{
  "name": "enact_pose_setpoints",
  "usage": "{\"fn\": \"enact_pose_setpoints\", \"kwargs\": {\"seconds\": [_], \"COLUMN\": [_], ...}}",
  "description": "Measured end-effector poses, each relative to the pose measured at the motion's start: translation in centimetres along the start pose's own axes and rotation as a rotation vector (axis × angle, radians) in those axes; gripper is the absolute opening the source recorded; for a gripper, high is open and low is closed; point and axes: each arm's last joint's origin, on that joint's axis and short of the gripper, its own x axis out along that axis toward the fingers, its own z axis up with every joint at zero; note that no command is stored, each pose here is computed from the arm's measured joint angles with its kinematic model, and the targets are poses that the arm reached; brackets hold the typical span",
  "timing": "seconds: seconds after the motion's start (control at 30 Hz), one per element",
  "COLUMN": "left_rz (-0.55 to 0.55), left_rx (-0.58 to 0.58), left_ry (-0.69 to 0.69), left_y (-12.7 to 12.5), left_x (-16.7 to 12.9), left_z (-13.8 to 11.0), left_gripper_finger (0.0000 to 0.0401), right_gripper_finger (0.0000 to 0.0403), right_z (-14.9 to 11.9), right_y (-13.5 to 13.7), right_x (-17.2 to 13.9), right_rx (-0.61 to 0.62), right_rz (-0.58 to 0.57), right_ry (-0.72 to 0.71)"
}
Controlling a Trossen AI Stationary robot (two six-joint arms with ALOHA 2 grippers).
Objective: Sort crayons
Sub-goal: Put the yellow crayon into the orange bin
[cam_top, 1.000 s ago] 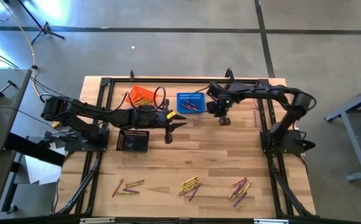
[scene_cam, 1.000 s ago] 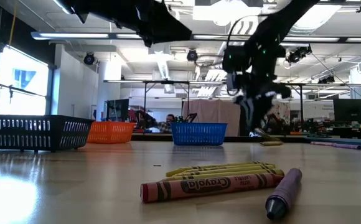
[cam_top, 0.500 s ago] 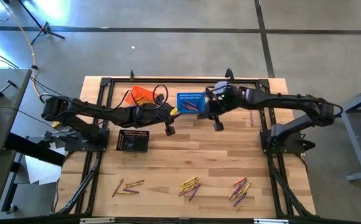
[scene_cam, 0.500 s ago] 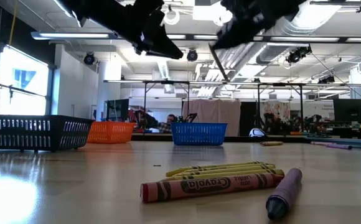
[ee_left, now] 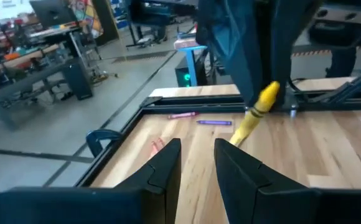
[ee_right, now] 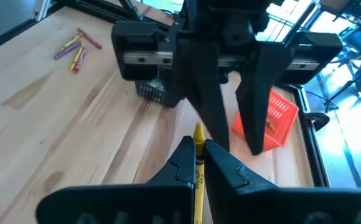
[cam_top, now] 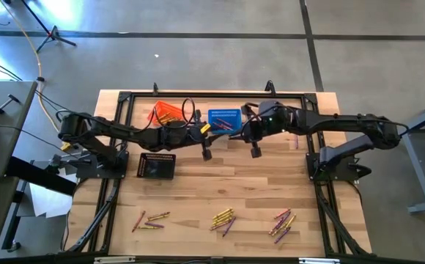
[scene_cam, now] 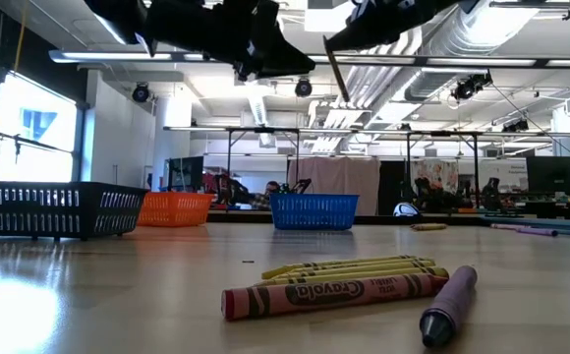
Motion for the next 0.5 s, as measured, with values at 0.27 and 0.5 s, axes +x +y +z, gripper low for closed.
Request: {"fn": "enact_pose_setpoints", "kwargs": {"seconds": [0.27,0.5], "left_rz": [-0.013,-0.014], "left_rx": [-0.021,-0.002], "left_ry": [0.027,0.001], "left_y": [-0.3,-0.6], "left_x": [0.5,1.1], "left_z": [-0.8,-1.3], "left_gripper_finger": [0.0121,0.0164], "right_gripper_finger": [0.0001,0.0002], "right_z": [0.2,0.4], "right_y": [-0.1,-0.2], "right_x": [0.0,0.0], "right_rx": [-0.009,-0.015], "right_rz": [-0.009,-0.023], "right_ry": [-0.016,-0.043]}}
